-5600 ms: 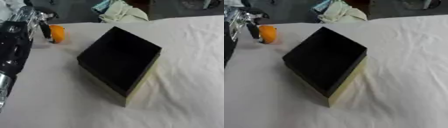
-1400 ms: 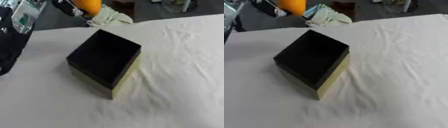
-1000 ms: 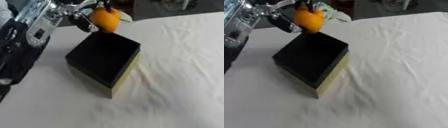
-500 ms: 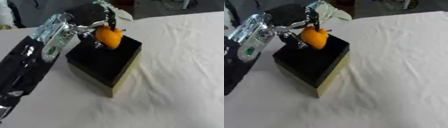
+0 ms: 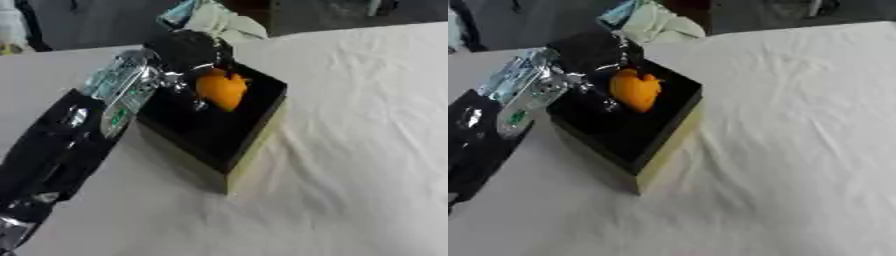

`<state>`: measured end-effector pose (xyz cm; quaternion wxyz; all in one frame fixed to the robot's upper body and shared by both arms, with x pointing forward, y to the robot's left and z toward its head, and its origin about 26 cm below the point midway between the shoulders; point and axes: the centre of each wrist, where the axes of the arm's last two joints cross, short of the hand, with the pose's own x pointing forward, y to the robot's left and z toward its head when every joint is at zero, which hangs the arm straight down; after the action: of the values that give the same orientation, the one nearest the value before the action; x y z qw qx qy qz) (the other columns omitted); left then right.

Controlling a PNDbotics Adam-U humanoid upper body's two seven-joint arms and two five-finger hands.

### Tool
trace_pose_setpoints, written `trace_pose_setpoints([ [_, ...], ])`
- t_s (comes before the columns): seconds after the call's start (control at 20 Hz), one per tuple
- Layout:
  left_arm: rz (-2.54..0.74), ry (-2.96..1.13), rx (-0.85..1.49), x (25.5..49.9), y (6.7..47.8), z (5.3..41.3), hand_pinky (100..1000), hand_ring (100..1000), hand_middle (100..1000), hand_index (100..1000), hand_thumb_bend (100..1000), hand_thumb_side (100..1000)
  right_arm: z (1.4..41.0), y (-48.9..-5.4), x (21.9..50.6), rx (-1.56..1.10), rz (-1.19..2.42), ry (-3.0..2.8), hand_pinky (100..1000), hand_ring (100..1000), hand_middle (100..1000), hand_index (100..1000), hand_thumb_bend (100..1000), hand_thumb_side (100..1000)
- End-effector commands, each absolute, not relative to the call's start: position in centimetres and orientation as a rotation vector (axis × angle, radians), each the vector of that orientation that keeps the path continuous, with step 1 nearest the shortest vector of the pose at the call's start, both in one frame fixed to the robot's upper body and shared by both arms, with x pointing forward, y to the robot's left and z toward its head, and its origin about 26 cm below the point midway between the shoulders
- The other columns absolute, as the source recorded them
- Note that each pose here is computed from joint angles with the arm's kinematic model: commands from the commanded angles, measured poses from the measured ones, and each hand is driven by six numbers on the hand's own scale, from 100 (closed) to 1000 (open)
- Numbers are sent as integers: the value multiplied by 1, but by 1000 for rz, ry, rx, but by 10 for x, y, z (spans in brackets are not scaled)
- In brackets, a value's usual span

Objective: Pick up objects on the table and place them in the box.

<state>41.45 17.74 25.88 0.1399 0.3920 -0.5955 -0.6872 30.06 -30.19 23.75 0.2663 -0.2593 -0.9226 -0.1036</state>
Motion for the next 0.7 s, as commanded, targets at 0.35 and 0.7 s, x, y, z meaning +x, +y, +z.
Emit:
trace_pose_setpoints([
  [0.35,-1999,-1725,1290,408,181,272,689,779,835,917,720,100,243,-302,298,-703,-277,-2507,770,748,719,860,297,1000],
  [0.7,-1838,-1846,1326,400,190,286,629,730,808,874,560,162,243,-303,297,-707,-278,-2504,770,748,719,860,296,1000],
])
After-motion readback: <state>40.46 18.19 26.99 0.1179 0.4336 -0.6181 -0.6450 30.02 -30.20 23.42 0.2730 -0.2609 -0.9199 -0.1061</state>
